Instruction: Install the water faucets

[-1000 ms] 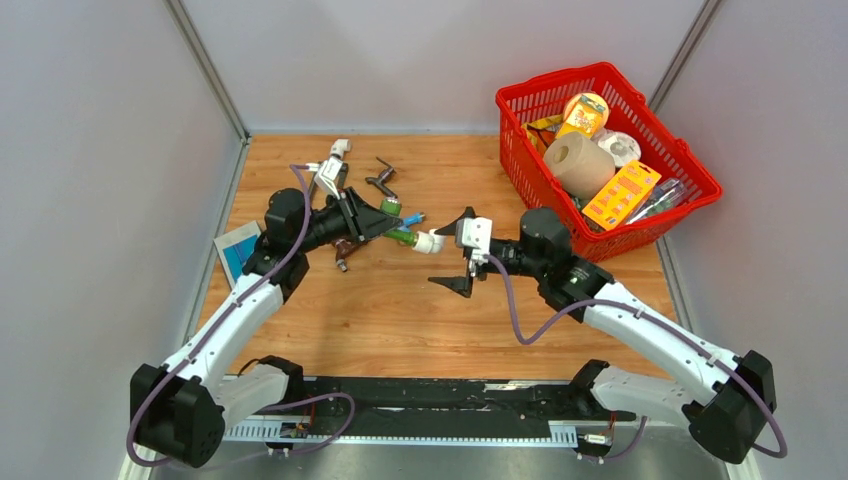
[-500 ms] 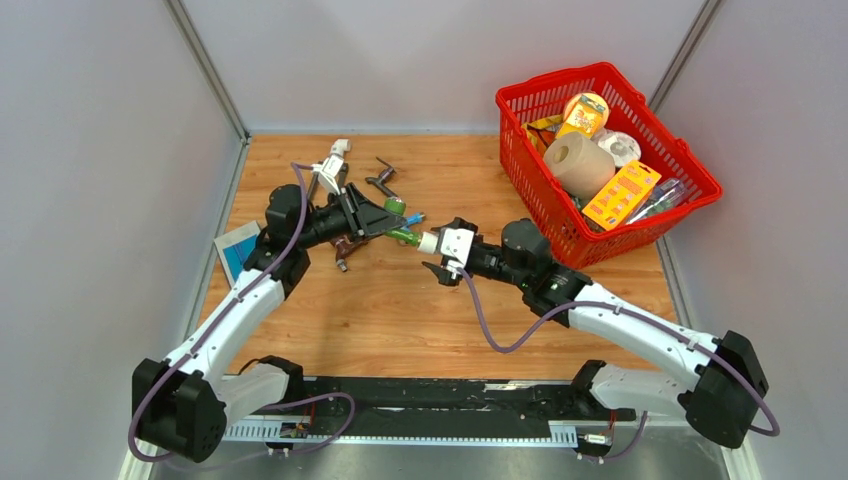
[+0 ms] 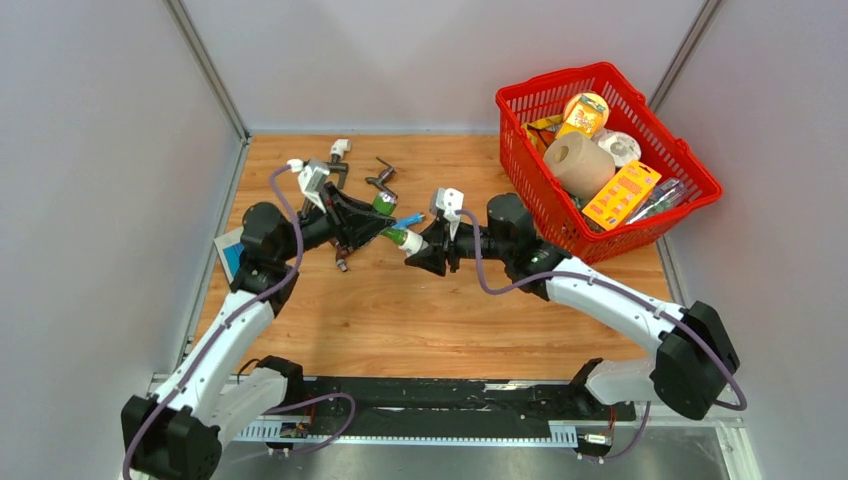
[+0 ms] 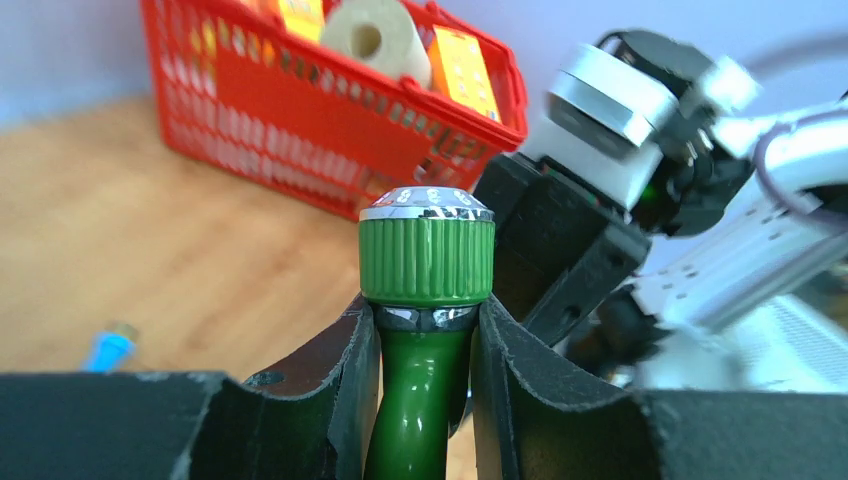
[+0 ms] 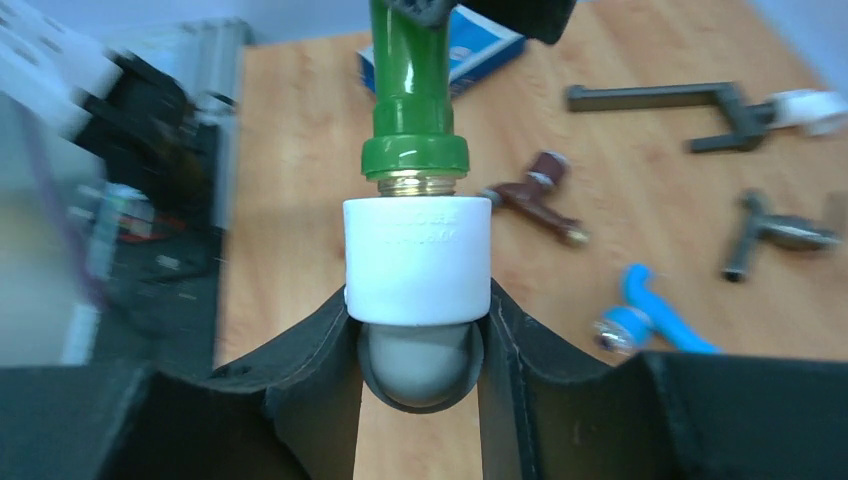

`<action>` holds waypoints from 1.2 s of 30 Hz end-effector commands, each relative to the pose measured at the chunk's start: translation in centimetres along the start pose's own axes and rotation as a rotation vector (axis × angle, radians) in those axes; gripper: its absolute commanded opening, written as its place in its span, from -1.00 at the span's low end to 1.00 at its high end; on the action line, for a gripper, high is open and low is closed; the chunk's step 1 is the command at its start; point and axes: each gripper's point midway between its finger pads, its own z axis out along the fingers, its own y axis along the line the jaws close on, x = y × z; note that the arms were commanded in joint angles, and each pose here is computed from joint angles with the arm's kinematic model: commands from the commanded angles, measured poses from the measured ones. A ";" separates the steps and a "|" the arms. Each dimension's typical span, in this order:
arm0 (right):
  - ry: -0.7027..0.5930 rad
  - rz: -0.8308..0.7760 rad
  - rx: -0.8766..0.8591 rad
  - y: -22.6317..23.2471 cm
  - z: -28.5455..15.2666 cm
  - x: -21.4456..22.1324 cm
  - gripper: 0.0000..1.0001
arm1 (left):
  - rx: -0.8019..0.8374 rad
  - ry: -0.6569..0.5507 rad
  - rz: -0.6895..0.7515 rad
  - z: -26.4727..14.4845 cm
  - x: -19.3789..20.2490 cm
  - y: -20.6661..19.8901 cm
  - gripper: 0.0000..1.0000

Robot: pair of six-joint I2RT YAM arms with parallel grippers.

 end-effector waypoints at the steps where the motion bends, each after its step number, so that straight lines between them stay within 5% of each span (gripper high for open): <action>1: -0.055 0.495 -0.094 0.5 0.2 -3.8 -1.00 | 0.130 -0.220 0.629 -2.2 -3.4 -4.4 -1.00; 3: -0.050 0.659 -0.105 0.2 0.2 -3.7 -0.99 | 0.165 -0.244 0.758 -2.7 -3.2 -5.1 -1.00; 7: -0.027 0.787 -0.207 0.9 0.2 -3.7 -0.43 | 0.168 -0.252 0.821 -2.7 -3.4 -5.2 -1.00; 10: -0.053 0.703 -0.147 0.0 0.1 -4.1 -0.02 | 0.071 -0.298 0.714 -2.6 -4.5 -3.8 -1.00; 13: -0.093 0.556 -0.038 -1.6 -0.7 -4.7 0.44 | -0.100 -0.307 0.461 -2.6 -5.1 -0.9 -0.99; 16: -0.122 0.367 0.032 -2.6 -1.8 -5.4 0.69 | -0.178 -0.300 0.312 -2.5 -5.3 0.4 -1.00; 28: -0.102 -0.418 0.140 -0.3 -3.8 -4.5 0.94 | -0.318 -0.222 -0.566 -0.8 -0.3 4.8 -1.00; 36: -0.015 -0.549 0.187 0.9 -2.3 -2.8 0.85 | -0.297 -0.134 -0.699 0.2 0.5 4.4 -1.00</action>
